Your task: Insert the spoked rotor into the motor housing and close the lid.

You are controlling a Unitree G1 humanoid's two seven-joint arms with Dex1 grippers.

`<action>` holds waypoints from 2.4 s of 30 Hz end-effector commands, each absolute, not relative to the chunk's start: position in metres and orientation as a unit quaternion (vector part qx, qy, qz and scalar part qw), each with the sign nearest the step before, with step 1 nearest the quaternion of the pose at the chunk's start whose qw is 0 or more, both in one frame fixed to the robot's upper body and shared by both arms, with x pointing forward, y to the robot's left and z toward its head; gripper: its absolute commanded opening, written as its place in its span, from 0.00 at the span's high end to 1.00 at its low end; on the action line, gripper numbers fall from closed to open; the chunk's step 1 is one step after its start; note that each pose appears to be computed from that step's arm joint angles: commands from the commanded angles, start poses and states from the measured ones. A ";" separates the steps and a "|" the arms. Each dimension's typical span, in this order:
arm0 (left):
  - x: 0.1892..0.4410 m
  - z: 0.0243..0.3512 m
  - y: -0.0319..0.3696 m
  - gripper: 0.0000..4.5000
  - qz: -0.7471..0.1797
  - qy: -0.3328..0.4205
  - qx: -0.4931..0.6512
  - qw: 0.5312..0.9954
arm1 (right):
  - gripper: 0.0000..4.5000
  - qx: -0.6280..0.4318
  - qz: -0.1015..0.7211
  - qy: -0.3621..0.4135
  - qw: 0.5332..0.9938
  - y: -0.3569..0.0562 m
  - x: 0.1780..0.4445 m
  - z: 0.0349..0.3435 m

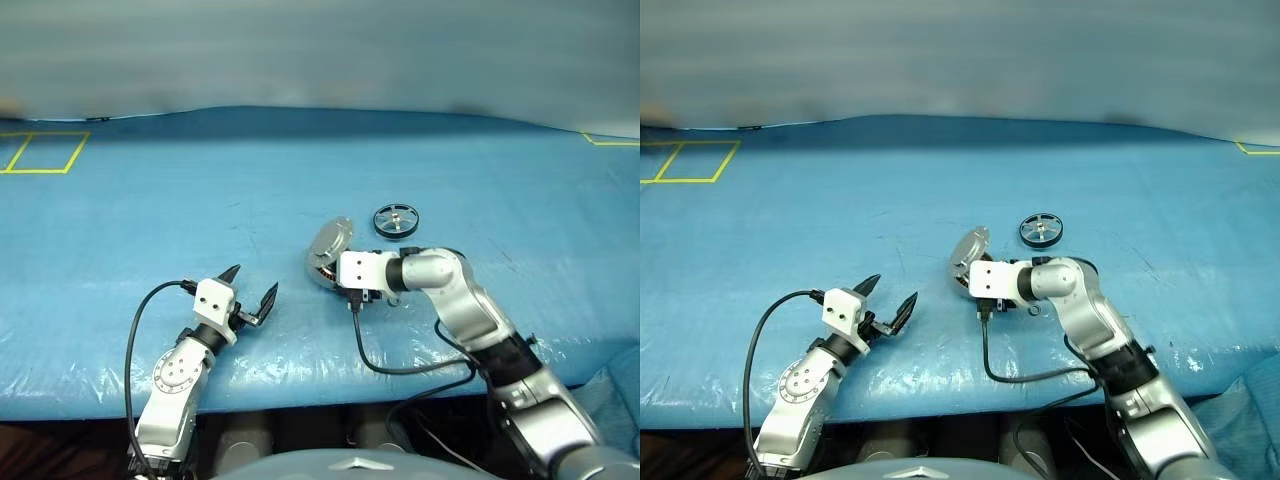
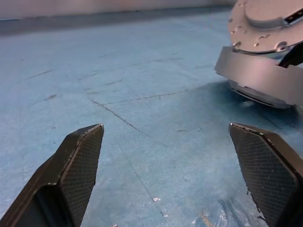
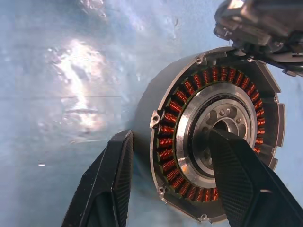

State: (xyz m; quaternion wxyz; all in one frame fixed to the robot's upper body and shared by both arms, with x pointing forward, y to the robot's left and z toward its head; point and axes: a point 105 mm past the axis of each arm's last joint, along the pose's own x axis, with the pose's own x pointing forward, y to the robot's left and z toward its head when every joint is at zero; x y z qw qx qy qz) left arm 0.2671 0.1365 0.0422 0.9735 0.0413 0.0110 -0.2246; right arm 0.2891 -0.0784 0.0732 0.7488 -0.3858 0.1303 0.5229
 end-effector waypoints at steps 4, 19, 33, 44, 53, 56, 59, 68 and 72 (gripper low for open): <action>0.268 0.047 0.129 0.00 -0.241 -0.002 0.043 0.970 | 0.53 -0.236 0.398 0.188 0.866 -0.085 0.277 0.086; 0.268 0.047 0.132 0.00 -0.236 -0.003 0.052 0.970 | 0.53 0.060 0.254 0.321 0.910 -0.055 0.276 0.093; 0.264 0.048 0.152 0.00 -0.200 0.000 0.067 0.977 | 0.53 0.074 0.324 0.335 0.882 -0.017 0.264 0.091; 0.264 0.046 0.150 0.00 -0.205 0.003 0.069 0.976 | 0.01 0.116 0.330 0.313 0.883 -0.004 0.271 0.109; 0.266 0.047 0.144 0.00 -0.226 0.004 0.067 0.972 | 0.01 0.181 0.299 0.279 0.894 -0.019 0.278 0.125; 0.269 0.048 0.142 0.00 -0.237 0.002 0.068 0.969 | 0.01 0.165 0.275 0.274 0.907 -0.040 0.281 0.123; 0.272 0.050 0.138 0.00 -0.251 0.000 0.067 0.966 | 0.01 0.125 0.267 0.259 0.920 -0.061 0.283 0.127; 0.275 0.053 0.129 0.00 -0.284 -0.006 0.063 0.957 | 0.01 -0.086 0.258 0.151 0.950 -0.111 0.276 0.139; 0.276 0.053 0.129 0.00 -0.288 -0.005 0.065 0.956 | 0.01 -0.052 0.302 0.108 0.946 -0.111 0.261 0.136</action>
